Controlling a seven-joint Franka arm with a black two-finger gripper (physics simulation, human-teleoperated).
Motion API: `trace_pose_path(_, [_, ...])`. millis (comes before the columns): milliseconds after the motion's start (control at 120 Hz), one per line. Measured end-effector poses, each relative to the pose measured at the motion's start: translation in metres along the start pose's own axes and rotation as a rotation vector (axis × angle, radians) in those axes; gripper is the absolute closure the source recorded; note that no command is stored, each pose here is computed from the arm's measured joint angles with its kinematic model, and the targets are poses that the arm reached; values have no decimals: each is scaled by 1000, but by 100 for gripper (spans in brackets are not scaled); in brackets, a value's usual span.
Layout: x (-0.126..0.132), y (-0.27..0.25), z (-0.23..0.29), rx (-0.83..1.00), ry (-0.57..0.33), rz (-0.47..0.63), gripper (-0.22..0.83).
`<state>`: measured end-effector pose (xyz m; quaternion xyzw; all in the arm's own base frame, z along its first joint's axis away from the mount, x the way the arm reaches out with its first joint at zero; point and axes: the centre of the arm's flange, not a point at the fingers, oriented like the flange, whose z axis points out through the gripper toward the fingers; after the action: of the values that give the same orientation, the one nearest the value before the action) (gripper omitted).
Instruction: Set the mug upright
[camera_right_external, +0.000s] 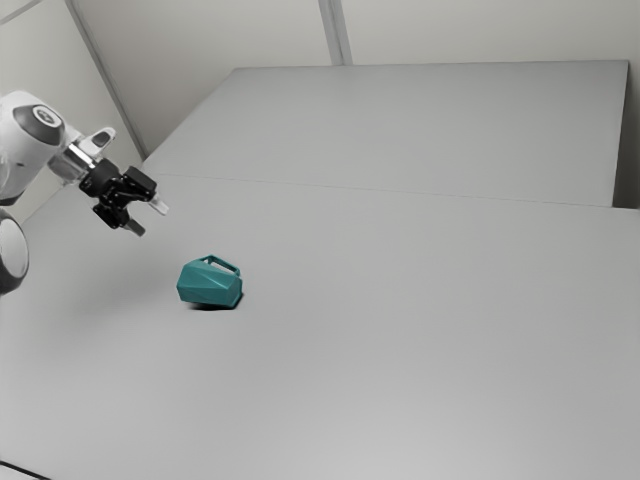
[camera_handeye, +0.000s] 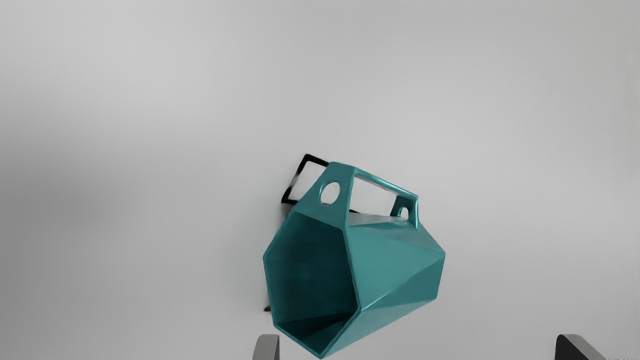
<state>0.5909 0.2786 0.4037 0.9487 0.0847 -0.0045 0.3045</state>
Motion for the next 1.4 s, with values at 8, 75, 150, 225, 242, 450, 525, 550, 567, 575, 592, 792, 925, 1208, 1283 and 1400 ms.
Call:
trace_pose_path(8, [1,-2,2,-6,0,1,0])
trace_pose_path(75, [5,-16,19,-51,-2,10,0])
trace_pose_path(150, [8,-20,35,-97,-2,33,0])
trace_pose_path(225, [1,-23,54,-146,-15,39,0])
trace_pose_path(242, [0,-25,58,-156,-17,39,0])
trace_pose_path(450, [-9,-38,85,-213,-28,62,0])
trace_pose_path(525, [-13,-40,92,-228,-32,69,0])
trace_pose_path(550, [-14,-41,97,-236,-35,69,0])
trace_pose_path(567, [-15,-41,100,-242,-37,70,0])
trace_pose_path(575, [-16,-41,101,-245,-38,69,0])
trace_pose_path(592, [-17,-41,104,-253,-39,68,0])
trace_pose_path(792, [-16,-29,121,-311,-29,105,0])
trace_pose_path(925, [-18,-27,129,-340,-24,114,12])
trace_pose_path(1208, [-15,-18,129,-348,-15,158,66])
trace_pose_path(1283, [-15,-14,129,-347,-14,170,70])
trace_pose_path(1400, [-14,-6,125,-345,-8,191,73])
